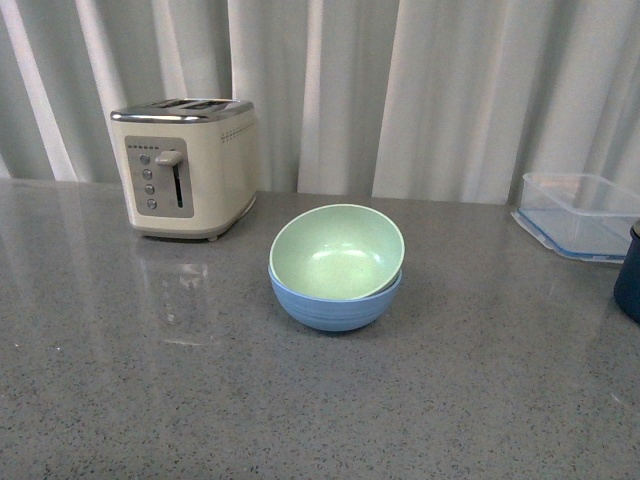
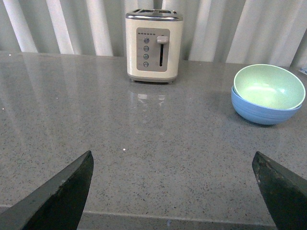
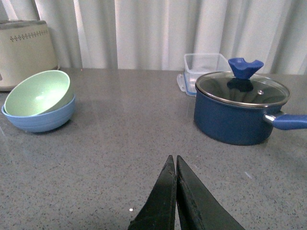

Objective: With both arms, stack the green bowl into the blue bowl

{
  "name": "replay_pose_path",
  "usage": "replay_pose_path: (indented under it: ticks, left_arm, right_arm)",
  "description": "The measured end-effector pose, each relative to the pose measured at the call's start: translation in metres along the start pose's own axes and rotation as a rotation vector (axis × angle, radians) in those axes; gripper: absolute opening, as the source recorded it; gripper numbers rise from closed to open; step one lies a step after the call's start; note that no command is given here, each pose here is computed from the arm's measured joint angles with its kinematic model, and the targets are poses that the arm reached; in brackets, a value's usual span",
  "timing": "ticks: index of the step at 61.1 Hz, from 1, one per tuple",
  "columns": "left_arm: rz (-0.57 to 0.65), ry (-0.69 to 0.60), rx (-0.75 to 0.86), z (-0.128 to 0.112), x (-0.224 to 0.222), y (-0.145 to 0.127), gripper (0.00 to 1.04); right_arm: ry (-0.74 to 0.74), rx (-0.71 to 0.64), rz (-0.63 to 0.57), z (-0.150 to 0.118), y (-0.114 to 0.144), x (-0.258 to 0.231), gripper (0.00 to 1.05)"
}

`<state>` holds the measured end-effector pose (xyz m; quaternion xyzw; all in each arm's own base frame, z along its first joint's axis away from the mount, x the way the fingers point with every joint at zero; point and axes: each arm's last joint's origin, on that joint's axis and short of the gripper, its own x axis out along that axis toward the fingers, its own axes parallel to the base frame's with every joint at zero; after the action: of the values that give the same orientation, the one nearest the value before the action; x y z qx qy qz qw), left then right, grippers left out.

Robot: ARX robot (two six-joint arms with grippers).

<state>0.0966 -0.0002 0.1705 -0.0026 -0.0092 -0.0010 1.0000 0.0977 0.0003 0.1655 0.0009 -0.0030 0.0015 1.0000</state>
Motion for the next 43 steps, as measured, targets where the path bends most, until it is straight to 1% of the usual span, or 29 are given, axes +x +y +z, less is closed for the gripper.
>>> replay_pose_path:
  ticks: [6,11,13,14,18,24,27,32,34,39,43]
  left_arm:
    - [0.000,0.000,0.000,0.0000,0.0000,0.0000,0.98]
    - [0.000,0.000,0.000,0.0000,0.0000,0.0000,0.98]
    - [0.000,0.000,0.000,0.0000,0.0000,0.0000,0.98]
    - [0.000,0.000,0.000,0.0000,0.0000,0.0000,0.98]
    - [0.000,0.000,0.000,0.0000,0.0000,0.0000,0.98]
    - [0.000,0.000,0.000,0.0000,0.0000,0.0000,0.98]
    - [0.000,0.000,0.000,0.0000,0.0000,0.0000,0.98]
    - [0.000,0.000,0.000,0.0000,0.0000,0.0000,0.98]
    - [0.000,0.000,0.000,0.0000,0.0000,0.0000,0.98]
    - [0.000,0.000,0.000,0.0000,0.0000,0.0000,0.98]
    - [0.000,0.000,0.000,0.0000,0.0000,0.0000,0.98]
  right_arm:
    - [0.003,0.000,0.000,-0.0003,0.0000,0.0000,0.01]
    - [0.003,-0.001,0.000,-0.0003,0.0000,0.0000,0.19]
    - [0.003,-0.001,0.000,-0.0003,0.0000,0.0000,0.24]
    - [0.003,-0.001,0.000,-0.0003,0.0000,0.0000,0.30]
    - [0.003,-0.001,0.000,-0.0003,0.0000,0.0000,0.44]
    - [0.003,-0.001,0.000,-0.0003,0.0000,0.0000,0.71]
    - [0.003,-0.001,0.000,-0.0003,0.0000,0.0000,0.78]
    - [0.003,-0.001,0.000,-0.0003,0.0000,0.0000,0.93]
    - [0.003,0.000,0.000,-0.0003,0.0000,0.0000,0.97]
    - [0.003,0.000,0.000,-0.0003,0.0000,0.0000,0.94]
    - [0.003,0.000,0.000,-0.0003,0.0000,0.0000,0.95]
